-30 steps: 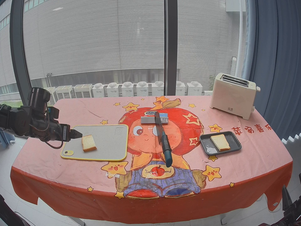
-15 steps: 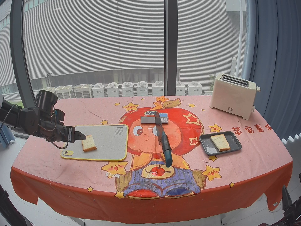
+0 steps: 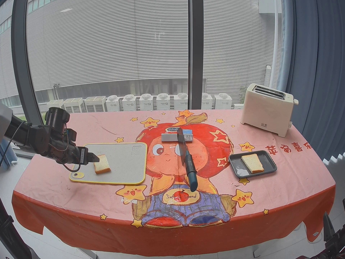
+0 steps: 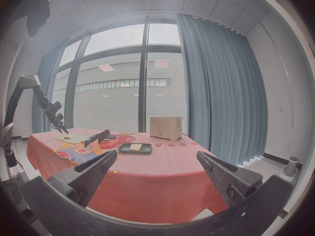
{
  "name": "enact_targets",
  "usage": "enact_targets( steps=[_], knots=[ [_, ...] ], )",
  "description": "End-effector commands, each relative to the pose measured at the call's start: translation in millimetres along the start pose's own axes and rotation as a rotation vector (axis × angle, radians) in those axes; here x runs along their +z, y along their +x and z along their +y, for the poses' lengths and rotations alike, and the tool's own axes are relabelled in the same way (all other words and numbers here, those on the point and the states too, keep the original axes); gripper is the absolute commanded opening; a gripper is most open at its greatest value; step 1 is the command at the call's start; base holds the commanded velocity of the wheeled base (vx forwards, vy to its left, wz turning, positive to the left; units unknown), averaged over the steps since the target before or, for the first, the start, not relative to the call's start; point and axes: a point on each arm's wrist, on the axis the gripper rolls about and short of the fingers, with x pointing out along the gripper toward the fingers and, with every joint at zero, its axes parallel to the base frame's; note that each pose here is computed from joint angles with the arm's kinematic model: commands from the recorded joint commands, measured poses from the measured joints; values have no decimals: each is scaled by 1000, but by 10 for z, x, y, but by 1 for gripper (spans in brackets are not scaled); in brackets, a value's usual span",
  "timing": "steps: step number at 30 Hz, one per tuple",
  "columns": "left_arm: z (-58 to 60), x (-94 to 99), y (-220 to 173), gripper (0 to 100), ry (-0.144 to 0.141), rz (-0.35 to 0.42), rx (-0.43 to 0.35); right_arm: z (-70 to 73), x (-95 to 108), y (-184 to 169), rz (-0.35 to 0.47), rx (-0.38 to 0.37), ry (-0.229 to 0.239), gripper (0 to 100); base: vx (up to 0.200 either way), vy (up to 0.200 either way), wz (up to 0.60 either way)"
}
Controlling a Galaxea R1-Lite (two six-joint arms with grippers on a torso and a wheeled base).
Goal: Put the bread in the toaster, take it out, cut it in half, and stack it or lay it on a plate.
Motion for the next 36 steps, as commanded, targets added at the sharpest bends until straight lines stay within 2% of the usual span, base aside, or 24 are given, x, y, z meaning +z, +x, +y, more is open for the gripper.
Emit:
enact_targets(
  steps=[1, 6, 28, 36],
  knots=[
    [27, -7, 73, 100, -6, 14, 6, 1, -52, 2, 3, 1, 0, 100, 0, 0, 0],
    [102, -2, 107, 100, -20, 17, 20, 1, -52, 2, 3, 1, 0, 100, 0, 0, 0],
    [127, 29, 195, 100, -21, 22, 86, 1, -52, 2, 3, 1, 0, 100, 0, 0, 0],
    [118, 27, 211, 100, -19, 25, 86, 1, -52, 2, 3, 1, 0, 100, 0, 0, 0]
  ],
)
